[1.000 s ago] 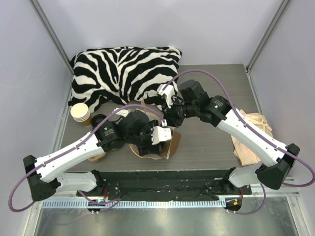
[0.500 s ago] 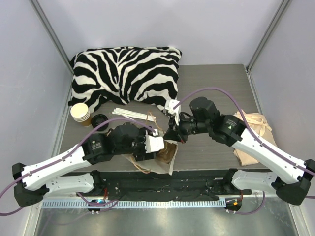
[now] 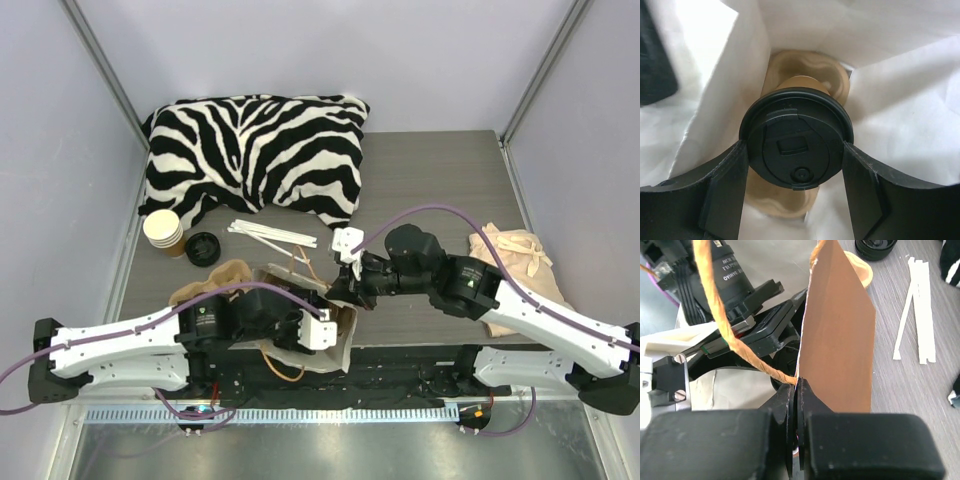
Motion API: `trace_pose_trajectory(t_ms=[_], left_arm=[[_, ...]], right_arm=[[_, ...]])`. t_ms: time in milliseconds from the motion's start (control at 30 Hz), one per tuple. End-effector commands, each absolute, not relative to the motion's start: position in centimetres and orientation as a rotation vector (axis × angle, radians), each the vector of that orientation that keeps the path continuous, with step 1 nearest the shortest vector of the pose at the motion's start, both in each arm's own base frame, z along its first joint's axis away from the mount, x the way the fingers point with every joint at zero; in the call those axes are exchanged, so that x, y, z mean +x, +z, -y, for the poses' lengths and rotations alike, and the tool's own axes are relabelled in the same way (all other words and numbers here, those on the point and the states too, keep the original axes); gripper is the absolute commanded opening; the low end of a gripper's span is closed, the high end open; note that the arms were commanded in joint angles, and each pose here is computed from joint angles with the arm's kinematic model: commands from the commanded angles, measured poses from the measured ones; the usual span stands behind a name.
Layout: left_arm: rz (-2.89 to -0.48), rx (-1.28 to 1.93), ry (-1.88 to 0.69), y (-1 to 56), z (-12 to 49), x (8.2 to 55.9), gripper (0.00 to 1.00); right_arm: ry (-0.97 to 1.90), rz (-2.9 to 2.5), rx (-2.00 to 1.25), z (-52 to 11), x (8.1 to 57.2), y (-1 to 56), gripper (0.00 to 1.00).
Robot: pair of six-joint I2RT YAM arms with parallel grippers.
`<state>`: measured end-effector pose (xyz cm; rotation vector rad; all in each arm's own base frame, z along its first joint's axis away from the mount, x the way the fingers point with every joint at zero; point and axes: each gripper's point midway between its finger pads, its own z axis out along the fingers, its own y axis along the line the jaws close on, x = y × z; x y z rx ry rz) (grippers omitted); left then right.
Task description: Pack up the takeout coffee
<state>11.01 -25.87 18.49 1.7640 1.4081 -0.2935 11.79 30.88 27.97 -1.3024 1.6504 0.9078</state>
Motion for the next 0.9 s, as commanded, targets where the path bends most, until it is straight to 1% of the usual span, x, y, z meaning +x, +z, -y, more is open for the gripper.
trace_pose_trajectory(t_ms=[0,433,667,867], left_arm=[[-1.295,1.719,-0.234,20.0,26.8,11.6,0.10],[-1.217,1.777,-0.116,20.0,27.7,11.6,0.09],[-1.177,1.873,-0.080,18.6,28.0,10.7,0.07],[-1.201,1.919,-0.019,17.3,28.3,11.1,0.05]], right_arm=[[0.876,-1.517,-1.267,-30.6,11.9,30.2,0.01],[0.915,-1.515,-1.267,-30.8,11.0,30.2,0.01],[0.914,-1.509,-1.261,-30.7,11.0,30.3,0.01],[0.930,-1.500,-1.273,-30.8,10.7,30.3,0.01]])
